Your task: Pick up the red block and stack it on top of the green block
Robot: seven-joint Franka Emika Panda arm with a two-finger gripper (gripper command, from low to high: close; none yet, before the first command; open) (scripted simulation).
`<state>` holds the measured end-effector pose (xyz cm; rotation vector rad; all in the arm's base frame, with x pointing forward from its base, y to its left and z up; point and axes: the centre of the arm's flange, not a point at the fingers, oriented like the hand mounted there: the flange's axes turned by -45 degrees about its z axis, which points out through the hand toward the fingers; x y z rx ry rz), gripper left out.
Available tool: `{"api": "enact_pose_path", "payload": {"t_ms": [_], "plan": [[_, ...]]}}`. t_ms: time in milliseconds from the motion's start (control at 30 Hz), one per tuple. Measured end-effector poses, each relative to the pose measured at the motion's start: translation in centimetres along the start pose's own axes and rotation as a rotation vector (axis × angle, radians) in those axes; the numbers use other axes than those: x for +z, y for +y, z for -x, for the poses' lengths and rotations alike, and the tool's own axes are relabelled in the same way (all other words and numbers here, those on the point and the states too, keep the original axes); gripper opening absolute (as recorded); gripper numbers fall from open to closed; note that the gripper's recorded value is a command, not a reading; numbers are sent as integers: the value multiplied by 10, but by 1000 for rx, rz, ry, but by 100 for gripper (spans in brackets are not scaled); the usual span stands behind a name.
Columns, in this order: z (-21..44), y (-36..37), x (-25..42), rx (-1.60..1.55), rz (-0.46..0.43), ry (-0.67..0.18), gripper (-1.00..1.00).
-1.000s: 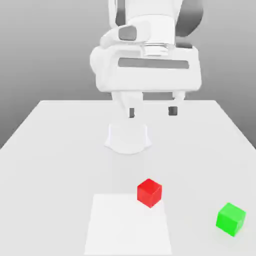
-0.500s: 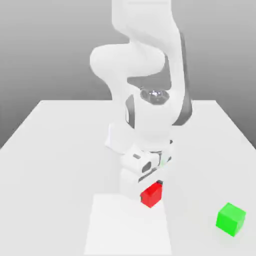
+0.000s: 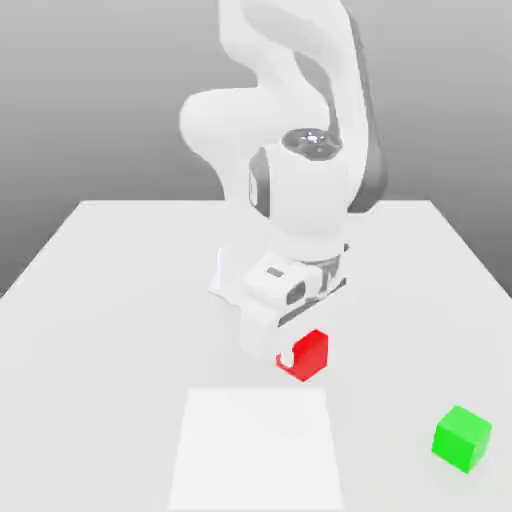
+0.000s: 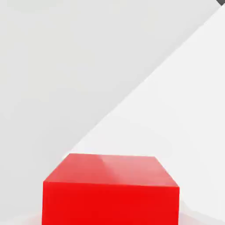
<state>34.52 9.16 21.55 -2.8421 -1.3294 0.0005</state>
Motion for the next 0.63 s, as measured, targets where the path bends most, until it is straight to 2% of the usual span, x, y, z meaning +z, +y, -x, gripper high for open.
{"api": "enact_pose_path", "payload": {"t_ms": [333, 500, 533, 633], "plan": [[-153, -57, -27, -266, 0, -1, -100], [-172, -64, 20, -289, 3, -3, -100], [-171, -64, 30, -290, 3, -3, 100], [-171, -64, 30, -290, 3, -3, 100]]}}
